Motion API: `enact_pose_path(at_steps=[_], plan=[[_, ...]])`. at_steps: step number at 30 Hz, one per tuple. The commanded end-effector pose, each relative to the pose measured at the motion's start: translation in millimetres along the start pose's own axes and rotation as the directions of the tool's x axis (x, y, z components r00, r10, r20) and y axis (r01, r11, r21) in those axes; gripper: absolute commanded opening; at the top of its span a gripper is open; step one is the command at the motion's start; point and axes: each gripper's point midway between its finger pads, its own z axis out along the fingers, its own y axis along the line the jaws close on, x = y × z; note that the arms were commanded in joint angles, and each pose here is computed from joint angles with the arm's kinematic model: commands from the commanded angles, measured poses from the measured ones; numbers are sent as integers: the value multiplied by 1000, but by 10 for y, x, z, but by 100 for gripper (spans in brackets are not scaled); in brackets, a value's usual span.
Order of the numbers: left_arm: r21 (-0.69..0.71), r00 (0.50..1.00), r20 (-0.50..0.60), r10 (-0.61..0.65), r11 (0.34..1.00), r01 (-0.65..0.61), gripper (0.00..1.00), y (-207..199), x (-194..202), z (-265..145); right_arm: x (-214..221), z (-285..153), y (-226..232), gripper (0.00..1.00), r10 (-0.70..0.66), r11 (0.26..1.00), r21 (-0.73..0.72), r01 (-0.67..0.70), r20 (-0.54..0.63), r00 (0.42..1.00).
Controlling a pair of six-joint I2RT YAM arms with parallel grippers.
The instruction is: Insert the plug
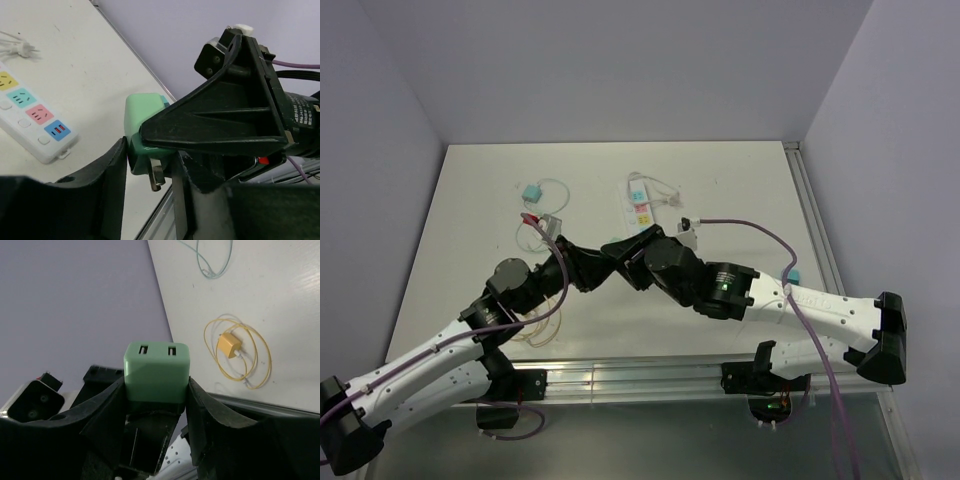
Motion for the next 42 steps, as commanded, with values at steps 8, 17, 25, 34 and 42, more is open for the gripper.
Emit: enact_pose_path(at_steps=[8,17,25,34,42], plan=[[19,1000,15,-15,1000,15,0,-107,-106,-147,54,-469,502,90,-300,931,-228,286,-29,954],[185,983,-176,-52,979,85,0,-520,112,-397,-169,-815,126,84,-699,707,-178,685,-29,714],[247,969,-247,-26,965,89,0,-743,86,-502,-935,-916,-569,100,-778,606,288,742,17,628],[405,934,-345,-93,883,237,0,-1118,122,-610,273,-996,-89,98,-844,492,-485,722,-65,532],[460,915,-377,-141,829,318,0,-1292,65,-690,407,-1378,175,71,-838,370,-692,620,39,544]])
